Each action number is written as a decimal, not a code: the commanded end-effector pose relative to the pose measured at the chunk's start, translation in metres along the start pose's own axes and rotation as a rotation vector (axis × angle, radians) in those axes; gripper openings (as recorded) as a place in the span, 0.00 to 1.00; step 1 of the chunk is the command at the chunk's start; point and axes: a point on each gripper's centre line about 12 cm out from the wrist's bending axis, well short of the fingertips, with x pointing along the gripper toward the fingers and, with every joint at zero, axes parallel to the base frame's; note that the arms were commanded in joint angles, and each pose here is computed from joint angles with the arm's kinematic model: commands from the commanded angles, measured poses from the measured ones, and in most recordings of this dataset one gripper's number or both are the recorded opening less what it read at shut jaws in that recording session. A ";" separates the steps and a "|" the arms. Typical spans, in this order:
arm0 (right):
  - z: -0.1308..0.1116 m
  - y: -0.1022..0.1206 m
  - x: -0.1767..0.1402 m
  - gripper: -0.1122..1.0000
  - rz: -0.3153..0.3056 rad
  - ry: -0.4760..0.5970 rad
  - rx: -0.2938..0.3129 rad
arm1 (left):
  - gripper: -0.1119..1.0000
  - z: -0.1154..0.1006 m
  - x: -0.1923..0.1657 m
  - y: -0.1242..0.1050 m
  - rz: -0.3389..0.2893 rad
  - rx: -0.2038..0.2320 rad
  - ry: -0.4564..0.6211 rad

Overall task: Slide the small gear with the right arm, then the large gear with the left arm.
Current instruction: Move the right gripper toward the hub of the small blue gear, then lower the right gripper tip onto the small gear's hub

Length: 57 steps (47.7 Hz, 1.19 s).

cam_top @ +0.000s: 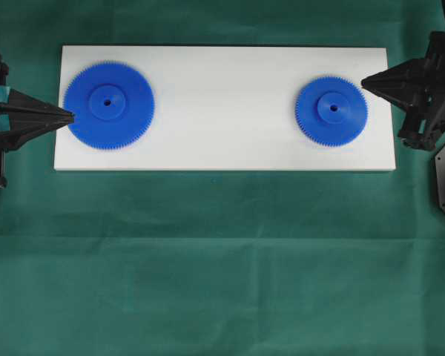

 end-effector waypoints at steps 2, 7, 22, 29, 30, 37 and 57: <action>0.008 0.000 0.006 0.55 0.000 -0.018 -0.002 | 0.10 0.003 0.002 0.001 0.004 -0.004 -0.006; 0.001 0.000 0.017 0.55 -0.002 0.017 -0.004 | 0.10 0.003 0.002 0.001 0.004 -0.004 -0.006; -0.021 -0.003 0.047 0.55 -0.011 0.115 -0.001 | 0.10 0.001 0.002 0.001 0.004 -0.006 -0.003; -0.031 -0.004 0.059 0.55 -0.015 0.164 0.002 | 0.10 0.001 0.001 0.001 0.004 -0.006 -0.002; -0.032 -0.004 0.060 0.55 -0.015 0.171 0.002 | 0.10 0.001 0.001 0.001 0.004 -0.006 -0.002; -0.039 -0.005 0.071 0.55 -0.018 0.191 0.004 | 0.10 0.000 0.001 0.001 0.004 -0.007 0.001; -0.056 -0.009 0.087 0.55 -0.032 0.261 0.013 | 0.10 -0.004 0.000 0.000 0.003 -0.009 0.011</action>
